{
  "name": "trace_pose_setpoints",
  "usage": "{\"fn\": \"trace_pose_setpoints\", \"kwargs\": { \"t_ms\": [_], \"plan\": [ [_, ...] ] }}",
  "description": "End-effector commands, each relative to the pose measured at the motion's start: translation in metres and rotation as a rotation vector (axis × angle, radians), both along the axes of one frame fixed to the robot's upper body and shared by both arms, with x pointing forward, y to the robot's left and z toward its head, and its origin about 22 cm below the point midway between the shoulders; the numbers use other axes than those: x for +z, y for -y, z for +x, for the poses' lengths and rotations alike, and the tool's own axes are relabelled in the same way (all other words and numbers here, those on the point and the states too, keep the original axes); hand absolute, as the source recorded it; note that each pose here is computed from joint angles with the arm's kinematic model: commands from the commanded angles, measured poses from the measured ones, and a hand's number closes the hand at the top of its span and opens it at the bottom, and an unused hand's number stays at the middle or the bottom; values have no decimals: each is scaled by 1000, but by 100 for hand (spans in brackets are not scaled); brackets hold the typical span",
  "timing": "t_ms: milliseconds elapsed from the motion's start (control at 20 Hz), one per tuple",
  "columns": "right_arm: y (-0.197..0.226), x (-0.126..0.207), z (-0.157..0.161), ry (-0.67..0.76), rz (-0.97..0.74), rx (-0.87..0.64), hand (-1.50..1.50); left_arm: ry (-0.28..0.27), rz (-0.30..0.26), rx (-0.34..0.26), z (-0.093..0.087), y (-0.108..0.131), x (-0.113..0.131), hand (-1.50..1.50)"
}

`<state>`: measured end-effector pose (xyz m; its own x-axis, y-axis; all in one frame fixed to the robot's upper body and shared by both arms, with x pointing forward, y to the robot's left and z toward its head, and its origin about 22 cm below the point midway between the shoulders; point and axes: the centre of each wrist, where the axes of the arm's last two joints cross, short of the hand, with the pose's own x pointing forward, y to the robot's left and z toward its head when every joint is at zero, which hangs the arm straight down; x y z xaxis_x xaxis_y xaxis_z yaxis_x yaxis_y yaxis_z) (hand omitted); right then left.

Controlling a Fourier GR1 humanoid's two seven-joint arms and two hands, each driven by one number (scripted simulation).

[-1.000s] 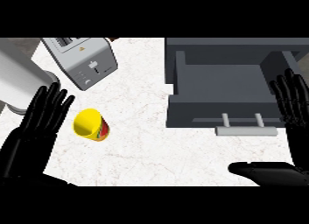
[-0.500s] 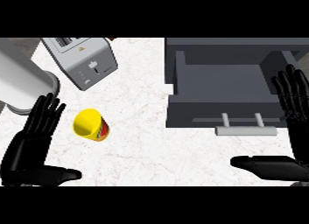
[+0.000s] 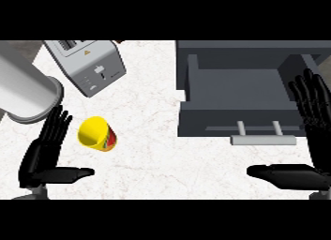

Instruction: Pick up the cup, place it into the drawer and close the drawer

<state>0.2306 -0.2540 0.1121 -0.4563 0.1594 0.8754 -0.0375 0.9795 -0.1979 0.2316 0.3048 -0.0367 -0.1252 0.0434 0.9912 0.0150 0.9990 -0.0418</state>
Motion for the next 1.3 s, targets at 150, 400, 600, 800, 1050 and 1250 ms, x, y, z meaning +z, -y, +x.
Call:
{"fn": "trace_pose_setpoints", "kwargs": {
  "t_ms": [150,400,600,800,1050,1250],
  "plan": [
    [-4,1,-5,-2,-2,-3,-150,-32,39,44,14,-30,-51,-150],
    [2,-11,-10,-5,11,15,-150,-33,-23,35,20,-25,-76,-150],
    [17,11,3,-1,8,15,-150,-12,-21,43,3,-36,-102,-150],
    [0,1,-5,1,14,14,-150,7,-7,75,17,-51,-93,-150],
    [9,-2,-4,2,-15,36,-150,7,-1,85,29,-33,-102,-150],
    [10,10,-1,3,-5,33,-150,40,-1,45,4,-38,-116,-150]
  ]
}}
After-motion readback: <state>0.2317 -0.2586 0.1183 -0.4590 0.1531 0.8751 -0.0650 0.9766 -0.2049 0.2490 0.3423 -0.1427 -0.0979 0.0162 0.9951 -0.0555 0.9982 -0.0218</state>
